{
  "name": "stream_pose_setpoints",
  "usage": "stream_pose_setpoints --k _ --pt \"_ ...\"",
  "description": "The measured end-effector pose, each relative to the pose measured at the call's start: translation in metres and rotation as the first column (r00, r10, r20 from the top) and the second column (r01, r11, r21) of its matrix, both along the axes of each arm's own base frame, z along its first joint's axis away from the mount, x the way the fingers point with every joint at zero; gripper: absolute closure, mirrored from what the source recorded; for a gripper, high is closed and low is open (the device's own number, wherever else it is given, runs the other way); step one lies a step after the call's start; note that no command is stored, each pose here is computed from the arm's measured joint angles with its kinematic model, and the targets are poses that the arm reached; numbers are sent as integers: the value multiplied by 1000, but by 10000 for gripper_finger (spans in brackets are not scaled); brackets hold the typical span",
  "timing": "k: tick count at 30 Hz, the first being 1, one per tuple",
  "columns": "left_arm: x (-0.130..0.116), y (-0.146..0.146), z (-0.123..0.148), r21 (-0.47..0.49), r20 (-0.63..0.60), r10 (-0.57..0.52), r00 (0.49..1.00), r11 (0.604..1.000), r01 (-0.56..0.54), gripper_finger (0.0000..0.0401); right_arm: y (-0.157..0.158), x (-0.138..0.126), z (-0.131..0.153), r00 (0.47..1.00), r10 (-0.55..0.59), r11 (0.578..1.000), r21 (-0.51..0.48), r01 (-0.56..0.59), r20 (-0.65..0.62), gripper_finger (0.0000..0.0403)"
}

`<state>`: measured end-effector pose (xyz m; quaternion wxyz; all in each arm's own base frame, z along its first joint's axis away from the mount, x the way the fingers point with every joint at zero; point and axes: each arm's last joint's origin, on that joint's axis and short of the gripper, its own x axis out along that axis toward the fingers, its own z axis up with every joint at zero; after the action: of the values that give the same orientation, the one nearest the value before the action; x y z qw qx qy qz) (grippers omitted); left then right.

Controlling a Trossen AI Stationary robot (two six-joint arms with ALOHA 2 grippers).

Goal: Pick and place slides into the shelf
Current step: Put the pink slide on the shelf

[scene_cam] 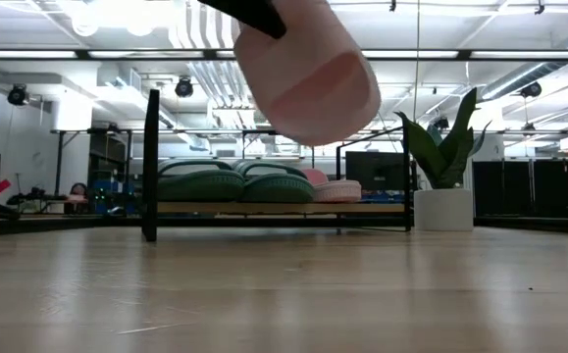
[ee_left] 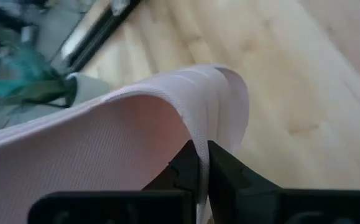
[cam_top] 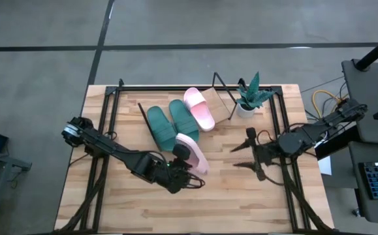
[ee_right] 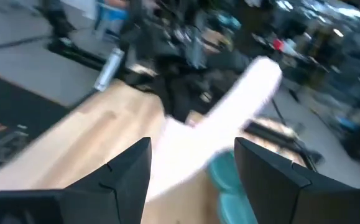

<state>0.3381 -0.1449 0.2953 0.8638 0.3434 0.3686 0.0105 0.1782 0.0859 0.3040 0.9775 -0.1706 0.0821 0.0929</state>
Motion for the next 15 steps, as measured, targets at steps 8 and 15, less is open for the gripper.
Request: stream_pose_setpoints --k 8,15 --pt "7 4 12 100 216 189 958 972 -214 401 -1 1 -4 995 -88 989 115 94 -52 184" --pt "15 1 26 84 346 188 919 970 -230 401 -4 1 -4 985 -171 985 30 172 -25 184"
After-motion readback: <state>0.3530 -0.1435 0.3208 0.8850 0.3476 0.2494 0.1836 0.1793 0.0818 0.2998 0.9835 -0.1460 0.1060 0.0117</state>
